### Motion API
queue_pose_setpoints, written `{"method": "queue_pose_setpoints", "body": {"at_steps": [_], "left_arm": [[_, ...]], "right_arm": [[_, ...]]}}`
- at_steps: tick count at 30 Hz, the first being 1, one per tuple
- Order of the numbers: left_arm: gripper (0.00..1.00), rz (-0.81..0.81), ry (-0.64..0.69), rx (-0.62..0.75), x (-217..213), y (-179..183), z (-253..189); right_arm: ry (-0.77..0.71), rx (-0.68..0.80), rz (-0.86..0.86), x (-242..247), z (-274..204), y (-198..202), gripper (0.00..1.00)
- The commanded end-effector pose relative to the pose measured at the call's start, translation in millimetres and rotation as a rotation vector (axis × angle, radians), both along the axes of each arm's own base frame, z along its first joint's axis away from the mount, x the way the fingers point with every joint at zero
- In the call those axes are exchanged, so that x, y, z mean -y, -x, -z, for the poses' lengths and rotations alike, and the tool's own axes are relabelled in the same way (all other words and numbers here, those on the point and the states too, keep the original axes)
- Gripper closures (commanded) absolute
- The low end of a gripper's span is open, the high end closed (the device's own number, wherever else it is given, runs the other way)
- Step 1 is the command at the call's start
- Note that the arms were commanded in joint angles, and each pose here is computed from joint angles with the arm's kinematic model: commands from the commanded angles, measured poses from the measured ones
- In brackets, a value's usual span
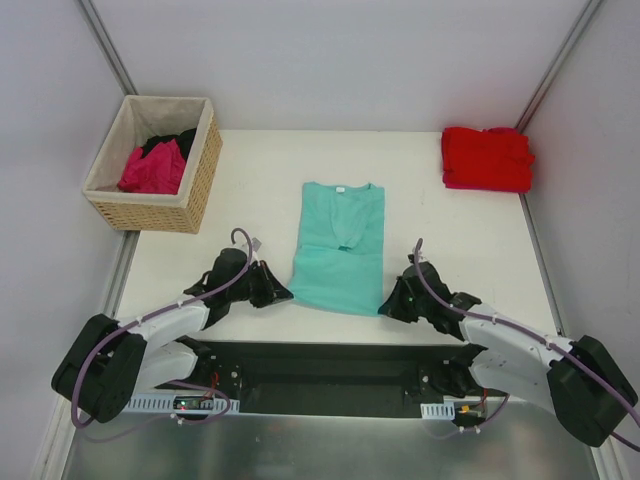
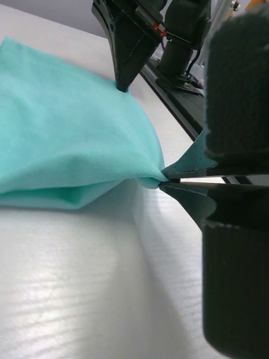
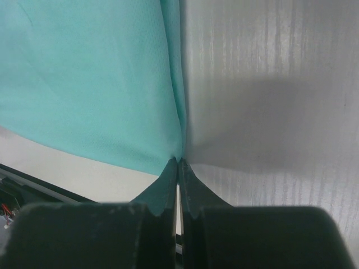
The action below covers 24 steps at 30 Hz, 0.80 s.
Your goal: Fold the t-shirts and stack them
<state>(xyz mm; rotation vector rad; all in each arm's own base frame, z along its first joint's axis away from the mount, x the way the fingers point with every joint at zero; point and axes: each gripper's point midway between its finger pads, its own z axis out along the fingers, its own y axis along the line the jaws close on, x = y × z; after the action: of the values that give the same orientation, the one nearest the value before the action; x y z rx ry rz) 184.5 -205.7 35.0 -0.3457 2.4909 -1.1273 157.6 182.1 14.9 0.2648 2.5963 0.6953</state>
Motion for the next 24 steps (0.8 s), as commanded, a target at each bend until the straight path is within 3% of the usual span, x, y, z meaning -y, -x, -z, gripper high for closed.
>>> {"method": "queue_pose_setpoints", "body": {"at_steps": [1, 11, 24], "left_arm": [[1.00, -0.010, -0.056, 0.050, -5, -14, -13], [1.00, -0.005, -0.029, 0.106, 3, -30, -40], [1.00, 0.003, 0.004, 0.263, 24, -91, -120]], "right_arm": [[0.080, 0.035, -0.003, 6, -12, -11, 0.99], [0.077, 0.128, -0.008, -2, -59, -44, 0.99], [0.064, 0.220, -0.001, -9, -121, -95, 0.99]]}}
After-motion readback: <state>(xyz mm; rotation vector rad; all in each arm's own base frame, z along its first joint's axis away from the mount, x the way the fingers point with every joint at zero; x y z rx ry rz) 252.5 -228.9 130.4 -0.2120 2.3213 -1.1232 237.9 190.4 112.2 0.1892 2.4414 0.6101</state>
